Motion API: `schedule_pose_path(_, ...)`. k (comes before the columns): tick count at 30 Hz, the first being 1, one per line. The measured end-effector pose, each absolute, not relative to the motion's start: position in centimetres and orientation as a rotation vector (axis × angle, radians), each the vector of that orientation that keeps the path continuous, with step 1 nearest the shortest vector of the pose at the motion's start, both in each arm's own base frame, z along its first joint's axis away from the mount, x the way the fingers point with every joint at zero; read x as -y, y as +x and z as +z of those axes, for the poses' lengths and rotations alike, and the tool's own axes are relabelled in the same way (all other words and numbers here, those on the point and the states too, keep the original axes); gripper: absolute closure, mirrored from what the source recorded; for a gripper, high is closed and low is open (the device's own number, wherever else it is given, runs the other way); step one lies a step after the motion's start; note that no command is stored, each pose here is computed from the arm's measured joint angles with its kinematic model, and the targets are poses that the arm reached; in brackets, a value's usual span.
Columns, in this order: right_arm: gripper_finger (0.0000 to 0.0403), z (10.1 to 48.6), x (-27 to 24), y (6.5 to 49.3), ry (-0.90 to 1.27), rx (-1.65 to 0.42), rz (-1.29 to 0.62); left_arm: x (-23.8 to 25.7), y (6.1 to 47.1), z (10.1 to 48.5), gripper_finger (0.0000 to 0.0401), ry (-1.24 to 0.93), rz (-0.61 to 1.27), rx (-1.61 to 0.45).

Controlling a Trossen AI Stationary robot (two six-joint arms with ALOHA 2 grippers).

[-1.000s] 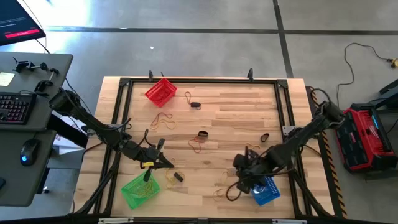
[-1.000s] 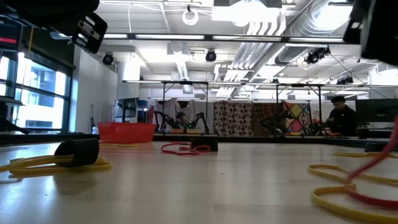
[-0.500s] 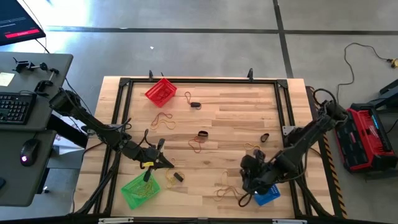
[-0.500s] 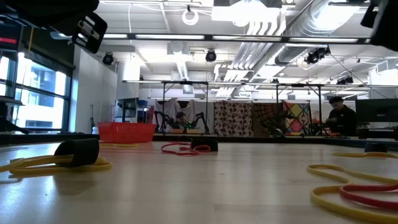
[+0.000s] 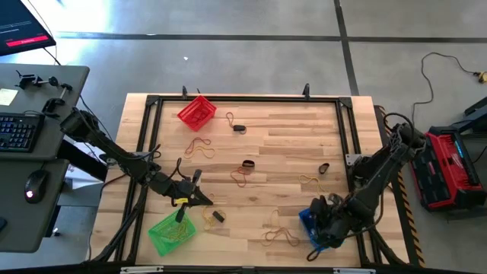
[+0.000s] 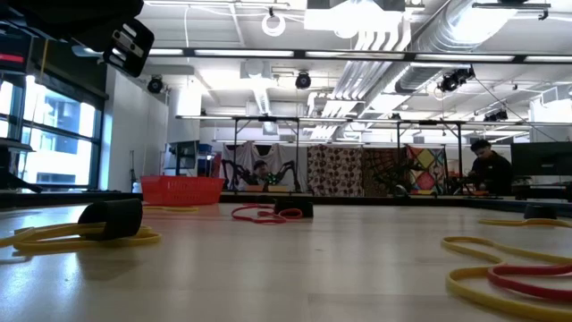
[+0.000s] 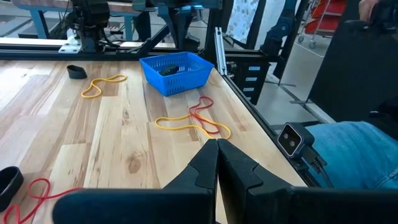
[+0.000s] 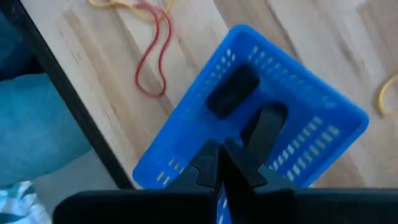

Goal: Sort rubber bands into baskets
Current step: Put the black rubber band into the blue basket

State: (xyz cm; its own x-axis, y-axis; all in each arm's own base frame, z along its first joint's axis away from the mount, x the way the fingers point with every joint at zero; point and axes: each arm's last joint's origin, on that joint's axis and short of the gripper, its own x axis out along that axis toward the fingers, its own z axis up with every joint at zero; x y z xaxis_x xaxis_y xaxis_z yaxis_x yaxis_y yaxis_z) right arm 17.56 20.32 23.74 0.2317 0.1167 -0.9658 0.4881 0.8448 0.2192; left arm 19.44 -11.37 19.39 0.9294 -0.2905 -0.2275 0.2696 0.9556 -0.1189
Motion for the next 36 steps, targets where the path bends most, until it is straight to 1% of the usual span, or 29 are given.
schedule_pose_path(4,0.0402,23.7,-20.5,17.3,0.541,-1.298,-0.293,11.4,19.4,19.4,0.0401,-0.085,-0.288,-0.246)
schedule_pose_path(8,0.0402,23.2,-20.7,17.5,0.439,-1.258,-0.284,11.4,19.4,19.4,0.0401,-0.086,-0.287,-0.245)
schedule_pose_path(14,0.0402,21.3,-21.5,18.0,0.308,-1.326,-0.243,11.4,19.4,19.3,0.0401,-0.082,-0.287,-0.251)
schedule_pose_path(18,0.0402,20.2,-22.0,18.3,0.293,-1.383,-0.231,11.4,19.4,19.3,0.0401,-0.082,-0.287,-0.252)
schedule_pose_path(27,0.0402,19.4,-22.9,19.0,0.298,-1.362,-0.168,11.4,19.4,19.3,0.0401,-0.107,-0.285,-0.256)
schedule_pose_path(31,0.0387,19.4,-23.0,18.9,0.33,-1.41,-0.154,11.4,19.4,19.3,0.0401,-0.126,-0.281,-0.264)
schedule_pose_path(36,0.0352,19.4,-22.7,19.0,0.369,-1.442,-0.179,11.2,19.4,19.1,0.0401,-0.132,-0.214,-0.275)
